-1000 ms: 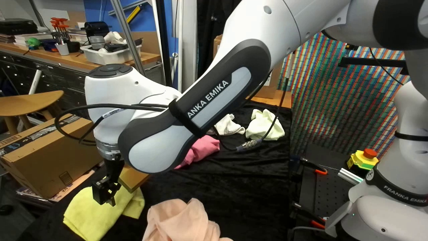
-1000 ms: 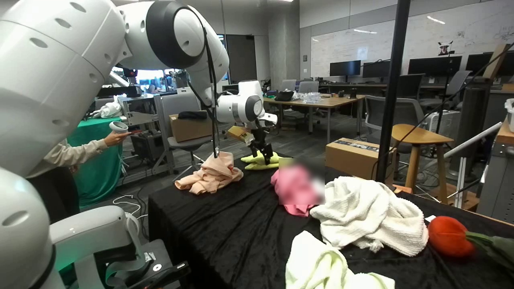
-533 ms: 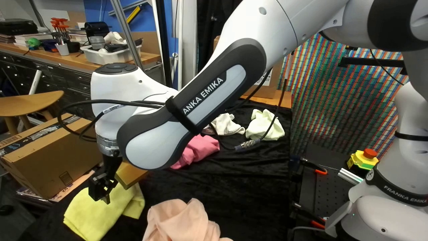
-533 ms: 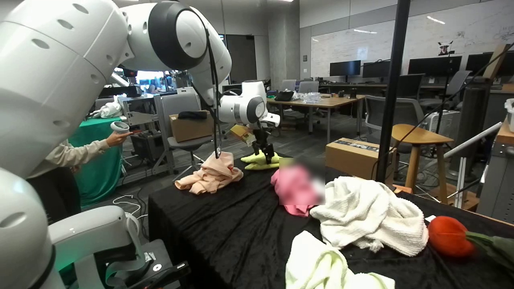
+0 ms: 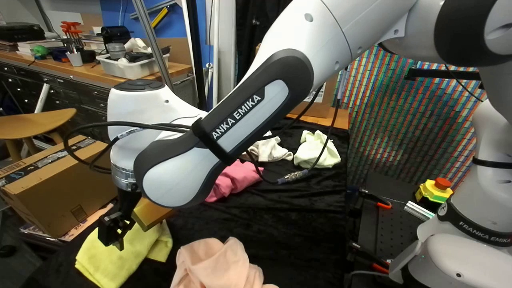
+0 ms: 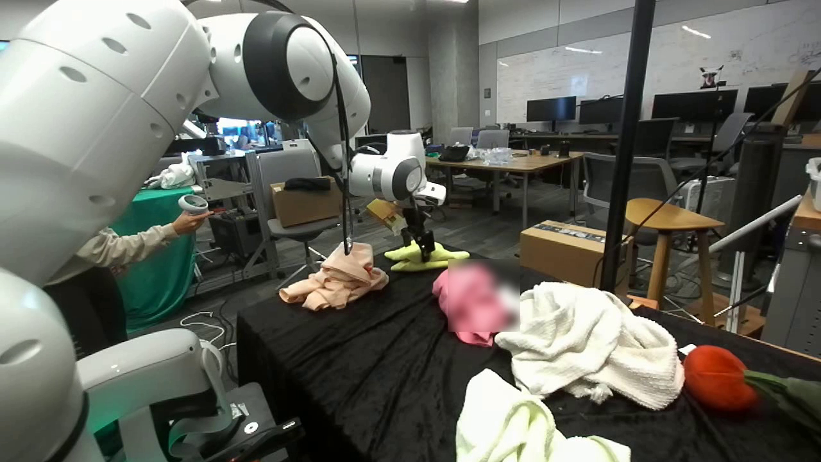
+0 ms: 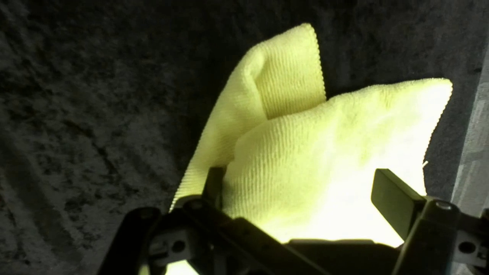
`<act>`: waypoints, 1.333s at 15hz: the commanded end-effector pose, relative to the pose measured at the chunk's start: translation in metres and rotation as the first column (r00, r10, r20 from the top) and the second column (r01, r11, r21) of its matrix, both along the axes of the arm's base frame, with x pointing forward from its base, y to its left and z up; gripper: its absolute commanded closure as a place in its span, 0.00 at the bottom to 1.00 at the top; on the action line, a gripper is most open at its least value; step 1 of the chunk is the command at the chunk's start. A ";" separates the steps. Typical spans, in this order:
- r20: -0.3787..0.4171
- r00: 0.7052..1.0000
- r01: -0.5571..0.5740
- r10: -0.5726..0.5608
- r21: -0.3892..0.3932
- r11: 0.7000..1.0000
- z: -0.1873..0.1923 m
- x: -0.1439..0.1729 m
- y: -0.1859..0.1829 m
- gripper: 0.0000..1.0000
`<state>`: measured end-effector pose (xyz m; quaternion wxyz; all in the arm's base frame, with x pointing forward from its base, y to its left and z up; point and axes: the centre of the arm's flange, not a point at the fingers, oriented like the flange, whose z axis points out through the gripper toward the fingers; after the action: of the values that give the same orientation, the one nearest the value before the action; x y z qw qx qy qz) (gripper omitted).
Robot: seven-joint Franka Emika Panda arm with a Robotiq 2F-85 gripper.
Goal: Heap up the things on the table into a pile
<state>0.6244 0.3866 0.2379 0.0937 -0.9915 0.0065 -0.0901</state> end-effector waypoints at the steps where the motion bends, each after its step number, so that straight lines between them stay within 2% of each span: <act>1: 0.019 1.000 -0.020 0.018 0.064 0.998 -0.002 0.010 0.011 0.00; 7: 0.019 1.000 -0.017 0.015 0.109 0.994 0.000 0.013 0.015 0.00; 8: 0.017 1.000 -0.014 0.012 0.113 0.993 -0.001 0.014 0.013 0.06; 10: 0.011 1.000 -0.013 0.012 0.122 0.992 -0.001 0.017 0.011 0.34; 17: -0.007 1.000 -0.013 0.014 0.143 0.990 -0.006 0.021 -0.001 0.89; 20: -0.014 0.999 -0.045 0.049 0.179 0.983 -0.001 0.020 -0.001 0.95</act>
<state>0.6371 0.3829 0.2332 0.1501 -0.9855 0.0062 -0.0791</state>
